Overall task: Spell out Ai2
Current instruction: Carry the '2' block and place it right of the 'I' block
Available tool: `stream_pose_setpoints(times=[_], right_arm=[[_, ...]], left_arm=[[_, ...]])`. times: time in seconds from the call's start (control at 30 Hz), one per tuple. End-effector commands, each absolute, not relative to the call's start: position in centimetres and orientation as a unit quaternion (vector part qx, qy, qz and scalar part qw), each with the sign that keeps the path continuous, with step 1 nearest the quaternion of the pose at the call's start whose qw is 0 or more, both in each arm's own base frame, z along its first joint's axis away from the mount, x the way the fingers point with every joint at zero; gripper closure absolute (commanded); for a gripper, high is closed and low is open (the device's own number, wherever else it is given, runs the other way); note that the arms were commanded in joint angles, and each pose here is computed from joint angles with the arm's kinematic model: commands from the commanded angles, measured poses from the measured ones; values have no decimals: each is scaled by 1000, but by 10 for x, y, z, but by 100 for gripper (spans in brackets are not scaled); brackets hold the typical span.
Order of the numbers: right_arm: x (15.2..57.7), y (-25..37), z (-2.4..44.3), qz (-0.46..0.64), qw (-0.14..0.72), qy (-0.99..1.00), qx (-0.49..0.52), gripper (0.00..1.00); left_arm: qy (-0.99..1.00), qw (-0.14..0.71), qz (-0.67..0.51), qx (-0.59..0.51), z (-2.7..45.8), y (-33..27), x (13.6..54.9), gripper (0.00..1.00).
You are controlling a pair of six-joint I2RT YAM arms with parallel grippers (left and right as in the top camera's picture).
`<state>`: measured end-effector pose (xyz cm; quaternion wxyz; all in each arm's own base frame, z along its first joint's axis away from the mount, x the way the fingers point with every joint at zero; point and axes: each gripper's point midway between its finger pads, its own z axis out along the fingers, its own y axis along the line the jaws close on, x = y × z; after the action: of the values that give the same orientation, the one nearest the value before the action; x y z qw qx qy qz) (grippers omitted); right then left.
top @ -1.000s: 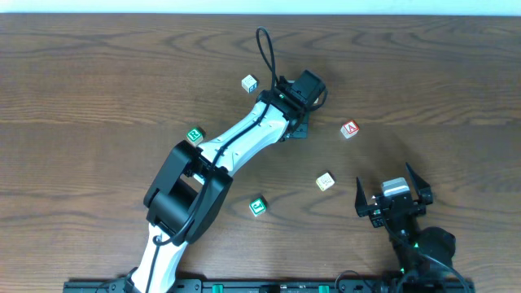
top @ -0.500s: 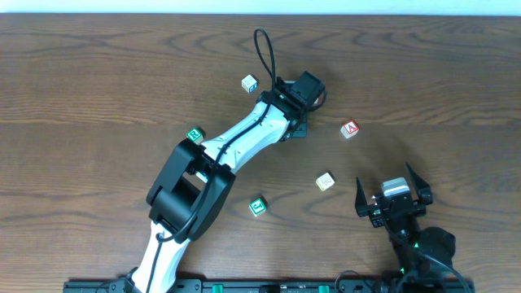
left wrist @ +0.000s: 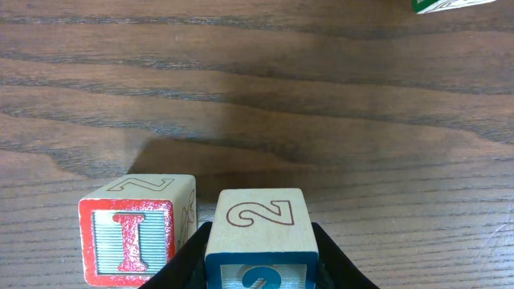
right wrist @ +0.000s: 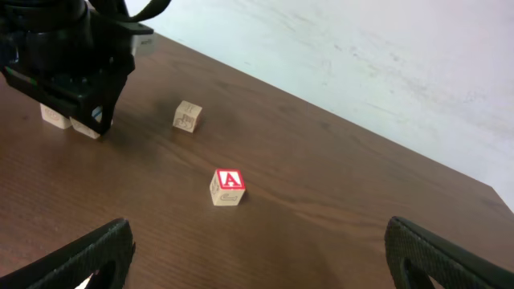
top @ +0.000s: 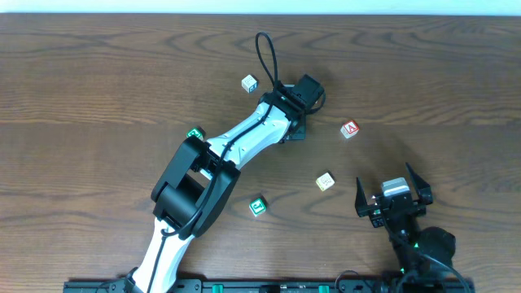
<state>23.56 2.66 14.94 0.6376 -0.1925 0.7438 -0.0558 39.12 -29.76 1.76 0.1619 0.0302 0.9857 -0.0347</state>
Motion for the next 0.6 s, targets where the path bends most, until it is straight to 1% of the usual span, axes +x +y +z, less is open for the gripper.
stream_pose_setpoints(times=[0.0,0.03,0.13,0.2,0.57], right_arm=[[235,27,149,-58,638,742,-196,1],[235,27,149,-58,638,742,-197,1],[235,27,149,-58,638,742,-196,1],[235,27,149,-58,638,742,-196,1],[235,27,149,-58,638,742,-196,1]], left_arm=[[984,173,-28,19,18,-295,400,76],[984,173,-28,19,18,-295,400,72],[984,173,-28,19,18,-295,400,70],[984,173,-28,19,18,-295,400,67],[984,175,-30,19,18,-296,401,66]])
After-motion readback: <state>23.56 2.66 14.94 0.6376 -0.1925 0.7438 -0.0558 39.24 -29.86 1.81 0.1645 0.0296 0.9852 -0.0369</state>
